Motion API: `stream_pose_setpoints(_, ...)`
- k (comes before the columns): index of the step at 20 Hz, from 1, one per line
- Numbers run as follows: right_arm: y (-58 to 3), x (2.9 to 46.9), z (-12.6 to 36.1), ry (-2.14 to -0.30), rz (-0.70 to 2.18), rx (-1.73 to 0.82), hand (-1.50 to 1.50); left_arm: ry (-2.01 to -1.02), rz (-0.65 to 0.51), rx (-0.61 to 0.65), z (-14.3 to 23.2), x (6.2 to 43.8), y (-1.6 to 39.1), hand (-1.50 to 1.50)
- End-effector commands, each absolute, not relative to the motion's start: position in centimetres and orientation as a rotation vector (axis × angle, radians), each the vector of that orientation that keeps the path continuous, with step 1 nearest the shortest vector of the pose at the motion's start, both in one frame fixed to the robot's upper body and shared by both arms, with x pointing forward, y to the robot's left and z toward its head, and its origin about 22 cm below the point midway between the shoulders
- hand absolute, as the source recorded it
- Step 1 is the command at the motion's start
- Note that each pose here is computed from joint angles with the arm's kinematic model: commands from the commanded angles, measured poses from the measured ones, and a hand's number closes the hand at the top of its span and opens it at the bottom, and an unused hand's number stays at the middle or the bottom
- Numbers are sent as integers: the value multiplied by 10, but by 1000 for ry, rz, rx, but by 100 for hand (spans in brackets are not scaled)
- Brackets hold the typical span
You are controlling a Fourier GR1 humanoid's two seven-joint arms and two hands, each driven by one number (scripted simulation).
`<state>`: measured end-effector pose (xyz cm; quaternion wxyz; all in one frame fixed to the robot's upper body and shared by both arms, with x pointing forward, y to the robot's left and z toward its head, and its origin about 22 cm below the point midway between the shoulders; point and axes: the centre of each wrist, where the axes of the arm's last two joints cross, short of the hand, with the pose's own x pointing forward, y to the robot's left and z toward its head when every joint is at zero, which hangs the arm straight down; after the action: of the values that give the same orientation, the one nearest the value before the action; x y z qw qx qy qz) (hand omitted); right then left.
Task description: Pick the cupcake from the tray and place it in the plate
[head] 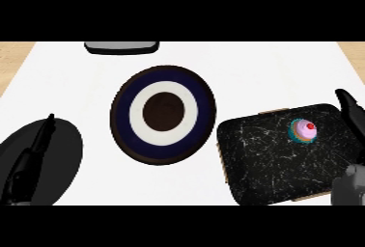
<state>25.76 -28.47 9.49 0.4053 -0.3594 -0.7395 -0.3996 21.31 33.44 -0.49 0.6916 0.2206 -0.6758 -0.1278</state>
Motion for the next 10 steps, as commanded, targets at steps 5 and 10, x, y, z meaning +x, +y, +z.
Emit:
stream_pose_setpoints(5, -244, 196, 77, -1698, -759, -865, -150, -1508, -295, 490, -13, 207, 332, 0)
stream_pose_setpoints(10, -270, 176, 68, -1453, -490, -885, -150, -1508, -297, 475, -7, 217, 337, 0)
